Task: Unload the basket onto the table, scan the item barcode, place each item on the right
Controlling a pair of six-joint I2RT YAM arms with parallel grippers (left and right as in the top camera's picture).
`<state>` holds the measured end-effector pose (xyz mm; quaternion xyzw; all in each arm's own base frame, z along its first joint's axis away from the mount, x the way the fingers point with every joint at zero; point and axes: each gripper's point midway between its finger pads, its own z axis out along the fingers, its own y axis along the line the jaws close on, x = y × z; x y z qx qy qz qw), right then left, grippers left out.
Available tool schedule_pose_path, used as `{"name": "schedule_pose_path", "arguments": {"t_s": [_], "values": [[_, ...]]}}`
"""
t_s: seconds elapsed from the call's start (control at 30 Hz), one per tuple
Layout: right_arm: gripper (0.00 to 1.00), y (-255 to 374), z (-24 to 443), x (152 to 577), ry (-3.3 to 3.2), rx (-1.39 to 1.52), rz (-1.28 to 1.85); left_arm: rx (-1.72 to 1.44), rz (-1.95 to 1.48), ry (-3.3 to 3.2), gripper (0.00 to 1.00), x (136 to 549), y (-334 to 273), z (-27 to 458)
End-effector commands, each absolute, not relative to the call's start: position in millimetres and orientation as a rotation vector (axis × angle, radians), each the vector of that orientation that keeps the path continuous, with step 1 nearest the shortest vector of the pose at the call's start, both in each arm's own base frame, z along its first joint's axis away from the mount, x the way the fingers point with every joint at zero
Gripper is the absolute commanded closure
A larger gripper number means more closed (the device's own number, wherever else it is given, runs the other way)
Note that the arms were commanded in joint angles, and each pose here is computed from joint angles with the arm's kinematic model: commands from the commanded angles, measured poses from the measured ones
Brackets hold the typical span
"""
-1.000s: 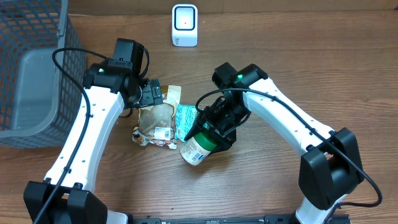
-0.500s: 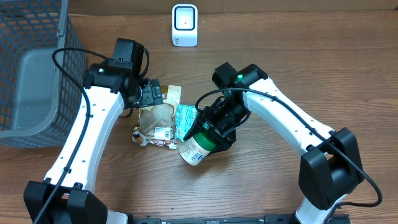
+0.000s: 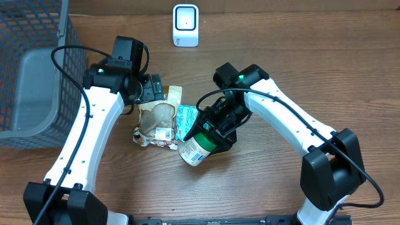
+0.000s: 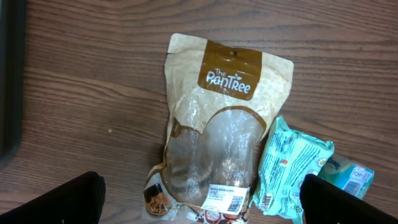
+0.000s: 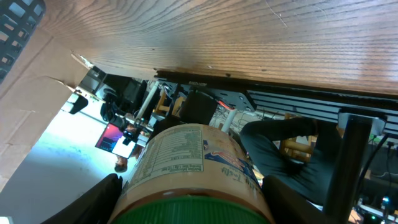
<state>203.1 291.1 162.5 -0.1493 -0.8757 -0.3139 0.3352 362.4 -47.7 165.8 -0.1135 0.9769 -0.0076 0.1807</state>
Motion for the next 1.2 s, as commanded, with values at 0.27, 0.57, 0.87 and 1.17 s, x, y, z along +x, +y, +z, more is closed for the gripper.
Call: {"name": "schedule_pose_path", "arguments": {"t_s": [0.27, 0.57, 0.87, 1.17], "values": [[0.47, 300.7, 176.1, 209.9, -2.278, -0.378, -0.894, -0.478, -0.371, 2.687, 0.00, 372.9, 19.2, 188.9], [0.47, 299.3, 174.5, 209.8, -2.286, -0.381, -0.882, -0.471, -0.359, 2.684, 0.00, 373.3, 22.5, 188.8], [0.46, 298.6, 173.4, 210.2, -2.294, -0.382, -0.876, -0.471, -0.358, 2.684, 0.01, 373.4, 22.6, 188.8], [0.46, 298.3, 173.5, 209.5, -2.291, -0.385, -0.872, -0.471, -0.358, 2.684, 0.00, 373.4, 22.6, 188.8]]}}
